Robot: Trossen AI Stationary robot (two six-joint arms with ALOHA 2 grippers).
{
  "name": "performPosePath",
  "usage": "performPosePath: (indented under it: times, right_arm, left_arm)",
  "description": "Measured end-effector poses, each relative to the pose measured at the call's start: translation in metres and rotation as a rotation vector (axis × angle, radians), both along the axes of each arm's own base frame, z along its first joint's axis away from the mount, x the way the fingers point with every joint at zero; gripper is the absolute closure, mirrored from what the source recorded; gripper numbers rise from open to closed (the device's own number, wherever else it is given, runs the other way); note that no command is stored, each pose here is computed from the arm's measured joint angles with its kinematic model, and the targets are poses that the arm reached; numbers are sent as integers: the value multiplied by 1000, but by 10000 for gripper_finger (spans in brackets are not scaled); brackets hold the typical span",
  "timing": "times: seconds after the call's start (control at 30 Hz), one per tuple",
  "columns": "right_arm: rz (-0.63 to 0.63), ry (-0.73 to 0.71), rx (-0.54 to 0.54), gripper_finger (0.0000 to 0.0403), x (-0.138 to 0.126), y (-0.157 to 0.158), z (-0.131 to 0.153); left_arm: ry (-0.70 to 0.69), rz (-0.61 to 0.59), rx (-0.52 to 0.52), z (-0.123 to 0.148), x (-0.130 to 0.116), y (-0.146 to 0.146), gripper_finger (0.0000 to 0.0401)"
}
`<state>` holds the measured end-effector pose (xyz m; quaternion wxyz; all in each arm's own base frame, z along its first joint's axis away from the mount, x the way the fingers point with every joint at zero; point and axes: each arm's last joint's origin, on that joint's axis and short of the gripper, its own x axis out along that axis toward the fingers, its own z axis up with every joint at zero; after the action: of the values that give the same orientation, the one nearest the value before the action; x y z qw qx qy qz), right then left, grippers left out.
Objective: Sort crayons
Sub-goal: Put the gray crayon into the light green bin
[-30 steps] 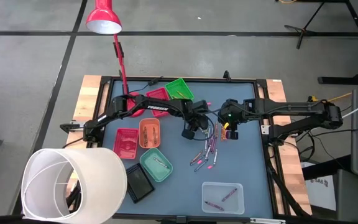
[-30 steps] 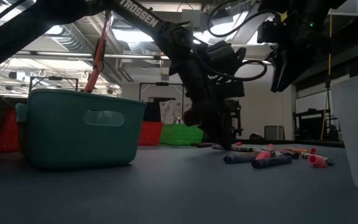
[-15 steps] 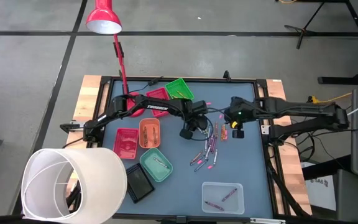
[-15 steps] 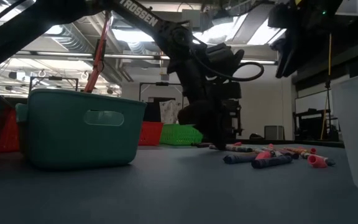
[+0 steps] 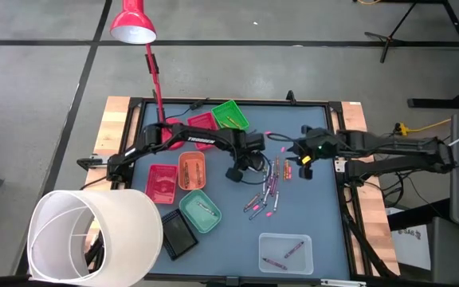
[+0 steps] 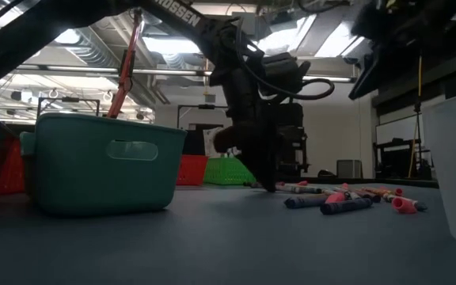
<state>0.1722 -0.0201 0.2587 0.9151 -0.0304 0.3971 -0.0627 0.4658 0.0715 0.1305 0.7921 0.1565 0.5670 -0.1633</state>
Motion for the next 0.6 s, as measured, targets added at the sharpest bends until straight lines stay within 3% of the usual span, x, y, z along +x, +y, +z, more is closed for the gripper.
performPosePath:
  times: [0.3, 0.6]
  right_arm:
    - [-14, -99, 18, 269, 5, 0, -37]
    - [-16, -91, 20, 269, 2, 0, -59]
  left_arm:
    - [17, 82, -11, 1, 0, -10, 378]
    - [86, 23, -61, 23, -1, -36, 379]
